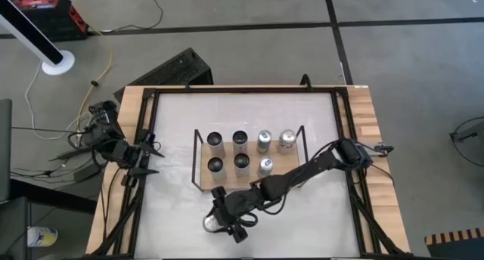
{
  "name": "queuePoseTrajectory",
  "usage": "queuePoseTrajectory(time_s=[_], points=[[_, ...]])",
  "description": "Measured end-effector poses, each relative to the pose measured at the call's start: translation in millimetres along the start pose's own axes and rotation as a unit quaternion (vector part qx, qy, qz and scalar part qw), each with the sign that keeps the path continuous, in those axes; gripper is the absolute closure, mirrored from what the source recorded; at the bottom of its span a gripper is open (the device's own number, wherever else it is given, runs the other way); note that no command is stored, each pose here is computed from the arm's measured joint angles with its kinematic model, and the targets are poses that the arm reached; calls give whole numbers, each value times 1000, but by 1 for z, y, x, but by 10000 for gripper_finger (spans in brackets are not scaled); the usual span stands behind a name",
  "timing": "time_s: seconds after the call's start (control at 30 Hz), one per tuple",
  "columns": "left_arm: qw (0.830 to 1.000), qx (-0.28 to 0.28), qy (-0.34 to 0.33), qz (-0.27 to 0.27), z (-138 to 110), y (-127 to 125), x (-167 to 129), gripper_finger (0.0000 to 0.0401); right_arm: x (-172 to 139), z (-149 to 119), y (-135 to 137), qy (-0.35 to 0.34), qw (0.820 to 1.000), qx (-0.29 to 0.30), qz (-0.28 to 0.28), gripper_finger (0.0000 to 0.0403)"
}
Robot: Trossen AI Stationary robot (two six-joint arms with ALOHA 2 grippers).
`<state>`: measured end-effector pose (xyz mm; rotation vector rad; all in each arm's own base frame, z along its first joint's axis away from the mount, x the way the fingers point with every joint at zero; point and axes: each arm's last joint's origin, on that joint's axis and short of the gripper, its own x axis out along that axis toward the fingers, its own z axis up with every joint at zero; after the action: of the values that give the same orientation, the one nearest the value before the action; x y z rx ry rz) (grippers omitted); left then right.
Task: Place canned beverage on shelf
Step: Put the red-silver soda can on the shelf aligned with the other red-silver soda can
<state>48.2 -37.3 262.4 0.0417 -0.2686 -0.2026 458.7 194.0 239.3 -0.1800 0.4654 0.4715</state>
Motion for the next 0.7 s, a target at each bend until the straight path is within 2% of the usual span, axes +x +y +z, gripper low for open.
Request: queuePoseTrajectory(time_s=[0.37,0.7], points=[[1000,-12,3,-2,-1,0,0,182,0,-2,-3,4,1000,9,-3,122],[1000,-13,6,-2,-1,0,0,182,0,-3,-7,9,1000,15,-9,53]])
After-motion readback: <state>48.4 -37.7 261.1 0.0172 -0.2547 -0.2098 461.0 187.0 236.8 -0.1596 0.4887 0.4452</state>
